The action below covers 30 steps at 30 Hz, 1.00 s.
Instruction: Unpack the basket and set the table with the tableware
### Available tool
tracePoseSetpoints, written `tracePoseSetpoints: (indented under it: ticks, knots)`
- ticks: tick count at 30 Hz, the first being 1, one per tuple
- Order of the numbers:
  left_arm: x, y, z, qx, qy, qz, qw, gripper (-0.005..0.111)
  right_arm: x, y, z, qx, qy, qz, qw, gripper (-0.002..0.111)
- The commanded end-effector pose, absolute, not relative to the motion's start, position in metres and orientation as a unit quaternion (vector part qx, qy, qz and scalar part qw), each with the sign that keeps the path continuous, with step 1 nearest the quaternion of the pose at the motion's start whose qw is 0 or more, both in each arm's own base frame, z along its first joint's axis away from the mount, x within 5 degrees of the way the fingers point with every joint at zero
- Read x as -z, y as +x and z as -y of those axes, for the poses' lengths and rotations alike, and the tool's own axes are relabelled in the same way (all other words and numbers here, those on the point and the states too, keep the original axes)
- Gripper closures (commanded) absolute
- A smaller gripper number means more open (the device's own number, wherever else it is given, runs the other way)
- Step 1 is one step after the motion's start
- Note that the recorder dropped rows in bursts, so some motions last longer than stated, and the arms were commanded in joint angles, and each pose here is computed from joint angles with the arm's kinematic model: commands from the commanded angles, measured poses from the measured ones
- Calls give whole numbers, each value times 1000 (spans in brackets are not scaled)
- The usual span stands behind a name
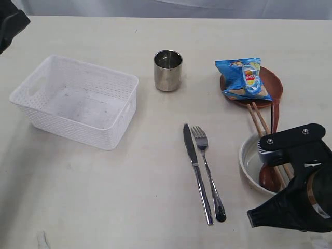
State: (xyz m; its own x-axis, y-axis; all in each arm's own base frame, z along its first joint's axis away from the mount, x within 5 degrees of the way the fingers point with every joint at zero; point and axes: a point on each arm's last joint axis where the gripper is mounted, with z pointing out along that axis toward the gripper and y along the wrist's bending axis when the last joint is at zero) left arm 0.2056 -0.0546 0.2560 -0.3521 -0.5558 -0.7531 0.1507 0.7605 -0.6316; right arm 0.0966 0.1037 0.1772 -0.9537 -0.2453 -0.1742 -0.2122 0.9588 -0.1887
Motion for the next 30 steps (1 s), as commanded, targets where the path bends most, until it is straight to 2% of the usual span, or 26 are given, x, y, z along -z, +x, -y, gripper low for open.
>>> tracePoseSetpoints:
  ticks: [1,30]
  knots:
    - [-254,205,54,321,-134,-757,553,107,-177,97,-102,85,-112,-985,99,109]
    - [-254,205,54,320,-134,-758,552,107,-187,103,-103,108,-133,-979,112,109]
